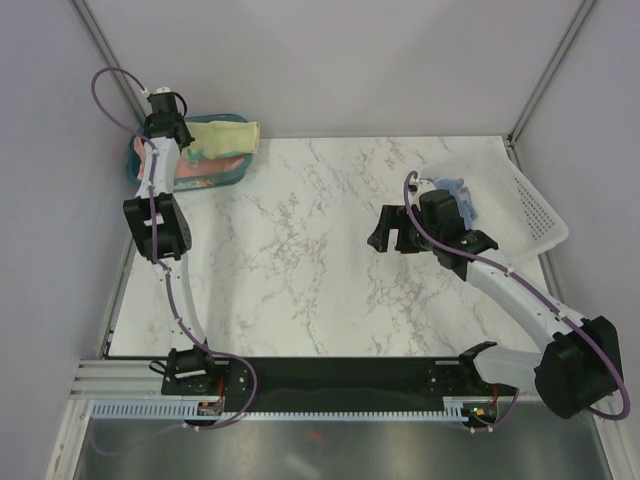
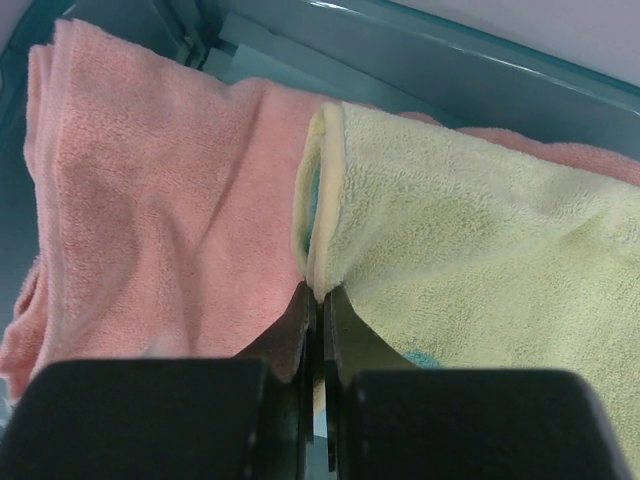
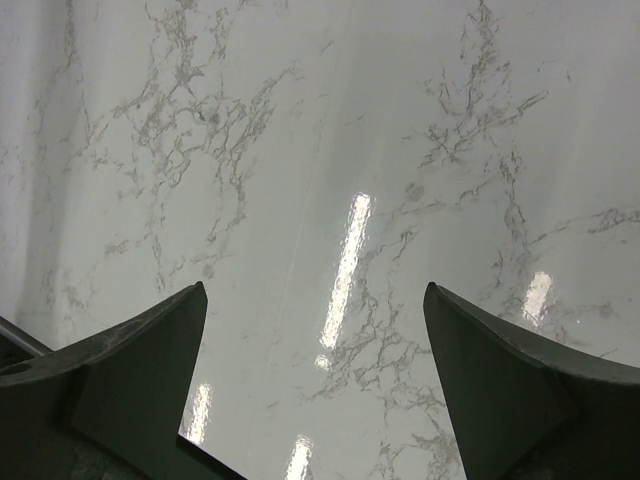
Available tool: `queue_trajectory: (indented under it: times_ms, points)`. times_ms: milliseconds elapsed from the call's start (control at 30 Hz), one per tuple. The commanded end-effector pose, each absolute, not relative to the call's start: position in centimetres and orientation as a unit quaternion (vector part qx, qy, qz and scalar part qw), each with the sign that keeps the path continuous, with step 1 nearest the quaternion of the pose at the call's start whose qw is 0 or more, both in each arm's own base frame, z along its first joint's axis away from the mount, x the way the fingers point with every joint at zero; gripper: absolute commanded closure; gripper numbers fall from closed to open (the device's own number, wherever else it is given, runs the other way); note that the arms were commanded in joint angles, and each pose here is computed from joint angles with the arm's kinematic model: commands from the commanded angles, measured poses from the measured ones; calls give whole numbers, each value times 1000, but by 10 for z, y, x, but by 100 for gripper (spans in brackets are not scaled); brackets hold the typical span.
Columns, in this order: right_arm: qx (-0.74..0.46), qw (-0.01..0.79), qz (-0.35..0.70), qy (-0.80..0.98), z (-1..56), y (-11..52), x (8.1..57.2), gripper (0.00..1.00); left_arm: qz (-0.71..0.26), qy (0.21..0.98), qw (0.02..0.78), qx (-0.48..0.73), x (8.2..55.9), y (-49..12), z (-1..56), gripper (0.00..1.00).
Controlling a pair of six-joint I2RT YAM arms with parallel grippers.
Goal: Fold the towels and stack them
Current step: Neatly place the folded towel into the bin
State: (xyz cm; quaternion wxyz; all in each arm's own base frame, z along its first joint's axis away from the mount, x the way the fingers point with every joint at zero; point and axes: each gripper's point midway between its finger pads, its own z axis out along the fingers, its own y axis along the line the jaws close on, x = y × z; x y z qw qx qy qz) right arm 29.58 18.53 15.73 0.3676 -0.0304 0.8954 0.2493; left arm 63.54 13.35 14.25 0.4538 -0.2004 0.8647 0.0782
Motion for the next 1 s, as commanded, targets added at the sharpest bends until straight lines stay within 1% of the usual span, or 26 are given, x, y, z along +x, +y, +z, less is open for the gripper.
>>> queue_trajectory:
  times_ms: [0, 333, 467, 600, 700, 733, 833, 867, 933, 967]
  points:
    - [-39, 398, 258, 880, 177, 191, 309, 2, 106, 856, 465, -199, 638, 162, 139, 98]
    - [-39, 391, 262, 881, 177, 196, 315, 2, 127, 868, 443, -185, 628, 177, 121, 98]
    - [-38, 392, 260, 882, 176, 196, 317, 2, 134, 873, 426, -195, 623, 196, 100, 98]
    - [-38, 389, 261, 883, 173, 197, 317, 2, 131, 879, 419, -189, 621, 202, 90, 98]
    - [-36, 388, 257, 884, 171, 197, 319, 2, 128, 878, 426, -178, 626, 201, 90, 95]
    - [-36, 387, 256, 885, 169, 197, 320, 2, 121, 878, 430, -173, 628, 198, 92, 98]
    - [-32, 386, 256, 886, 166, 197, 320, 2, 120, 870, 445, -172, 633, 199, 104, 97]
    - [-31, 386, 256, 886, 165, 197, 320, 2, 120, 869, 449, -173, 634, 199, 106, 82]
    - [-28, 385, 257, 886, 163, 196, 320, 2, 115, 864, 458, -173, 637, 198, 113, 58]
    - [-28, 385, 259, 886, 164, 197, 320, 2, 110, 864, 460, -172, 637, 195, 116, 43]
